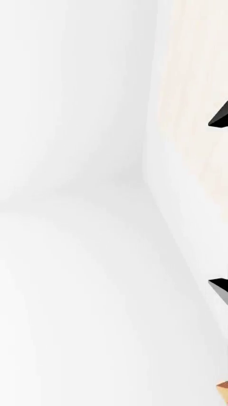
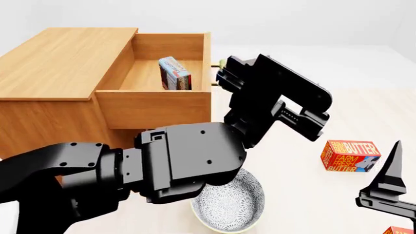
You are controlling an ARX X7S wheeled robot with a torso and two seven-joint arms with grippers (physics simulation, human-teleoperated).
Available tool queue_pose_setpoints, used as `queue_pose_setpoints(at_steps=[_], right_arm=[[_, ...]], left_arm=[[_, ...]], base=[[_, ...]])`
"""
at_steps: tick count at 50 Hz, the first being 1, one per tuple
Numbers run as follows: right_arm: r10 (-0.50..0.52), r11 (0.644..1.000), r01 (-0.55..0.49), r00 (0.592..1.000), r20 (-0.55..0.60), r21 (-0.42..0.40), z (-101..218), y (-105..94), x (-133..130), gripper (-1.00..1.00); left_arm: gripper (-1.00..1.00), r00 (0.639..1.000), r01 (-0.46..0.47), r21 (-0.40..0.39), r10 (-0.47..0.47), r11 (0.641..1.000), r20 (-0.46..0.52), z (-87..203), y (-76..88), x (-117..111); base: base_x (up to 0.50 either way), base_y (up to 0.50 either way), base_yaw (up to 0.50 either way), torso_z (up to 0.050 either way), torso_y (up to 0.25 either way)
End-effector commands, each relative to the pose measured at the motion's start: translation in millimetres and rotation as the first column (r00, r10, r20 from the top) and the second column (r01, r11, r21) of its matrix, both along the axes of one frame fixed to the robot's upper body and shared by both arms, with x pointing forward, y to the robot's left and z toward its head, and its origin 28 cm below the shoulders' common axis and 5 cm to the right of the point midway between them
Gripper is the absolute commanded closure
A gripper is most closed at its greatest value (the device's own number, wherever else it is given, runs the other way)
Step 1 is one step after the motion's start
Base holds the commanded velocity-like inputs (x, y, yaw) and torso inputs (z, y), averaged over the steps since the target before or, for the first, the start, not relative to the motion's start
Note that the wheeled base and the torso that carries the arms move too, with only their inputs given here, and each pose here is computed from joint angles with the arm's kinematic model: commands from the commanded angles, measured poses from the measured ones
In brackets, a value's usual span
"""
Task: Put the chocolate pudding in the top drawer of the cabinet and close it.
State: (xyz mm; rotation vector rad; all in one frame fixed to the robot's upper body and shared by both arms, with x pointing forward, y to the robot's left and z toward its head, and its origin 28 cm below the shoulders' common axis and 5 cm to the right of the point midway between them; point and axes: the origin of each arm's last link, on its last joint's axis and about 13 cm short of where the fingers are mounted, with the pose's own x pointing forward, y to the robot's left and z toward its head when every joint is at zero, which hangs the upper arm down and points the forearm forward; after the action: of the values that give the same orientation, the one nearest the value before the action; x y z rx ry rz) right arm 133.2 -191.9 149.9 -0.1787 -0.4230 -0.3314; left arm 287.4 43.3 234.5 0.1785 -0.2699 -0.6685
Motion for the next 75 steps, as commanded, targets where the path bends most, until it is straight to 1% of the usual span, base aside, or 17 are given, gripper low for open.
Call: queue_pose_setpoints(at_steps=[1, 15, 33, 45, 58, 68, 73, 75], right_arm=[[0.005, 1.0, -0.005, 1.0, -0.003, 0.004, -1.4, -0.5, 0.0, -1.0], [0.008, 1.0, -0.008, 1.0, -0.006, 0.008, -2.6, 2.3, 4.6, -1.0], [0.011, 1.0, -0.01, 1.0, -0.01, 0.011, -3.7, 5.5, 11.6, -1.0], [0.008, 1.0, -0.008, 1.0, -0.009, 0.01, -4.1, 7.1, 14.4, -1.0], [0.008, 1.0, -0.008, 1.0, -0.008, 0.011, -4.0, 3.6, 8.7, -1.0], [0.005, 1.0, -0.005, 1.0, -0.005, 0.011, -3.1, 2.8, 5.9, -1.0], [0.003, 1.0, -0.003, 1.0, -0.003, 0.011, -2.9, 3.1, 5.9, -1.0], [0.002, 1.0, -0.002, 1.0, -0.003, 0.012, -3.2, 3.1, 6.2, -1.0]], left_arm=[[-1.0, 1.0, 0.013, 0.014, -0.013, 1.0, -0.021, -12.5, -4.2, -2.9], [-1.0, 0.999, 0.015, 0.022, -0.014, 1.0, -0.051, -25.1, -4.9, -3.7], [-1.0, 0.995, -0.032, 0.035, 0.035, 0.999, -0.093, -41.9, -1.6, 3.0], [-1.0, 0.992, -0.055, 0.048, 0.059, 0.997, -0.107, -48.3, -3.9, 2.8], [-1.0, 0.986, -0.113, 0.063, 0.12, 0.992, -0.119, -57.4, -5.5, 10.4], [-1.0, 0.978, -0.156, 0.059, 0.162, 0.986, -0.132, -60.3, -0.9, 21.6], [-1.0, 0.97, -0.197, 0.064, 0.204, 0.978, -0.131, -62.4, 0.7, 27.0], [-1.0, 0.963, -0.228, 0.073, 0.236, 0.971, -0.127, -63.5, 1.2, 29.4]], base=[[0.0, 0.0, 0.0, 0.0, 0.0], [0.0, 0.0, 0.0, 0.0, 0.0], [0.0, 0.0, 0.0, 0.0, 0.0], [0.0, 0.0, 0.0, 0.0, 0.0], [0.0, 0.0, 0.0, 0.0, 0.0], [0.0, 0.0, 0.0, 0.0, 0.0], [0.0, 0.0, 0.0, 0.0, 0.0], [0.0, 0.0, 0.0, 0.0, 0.0]])
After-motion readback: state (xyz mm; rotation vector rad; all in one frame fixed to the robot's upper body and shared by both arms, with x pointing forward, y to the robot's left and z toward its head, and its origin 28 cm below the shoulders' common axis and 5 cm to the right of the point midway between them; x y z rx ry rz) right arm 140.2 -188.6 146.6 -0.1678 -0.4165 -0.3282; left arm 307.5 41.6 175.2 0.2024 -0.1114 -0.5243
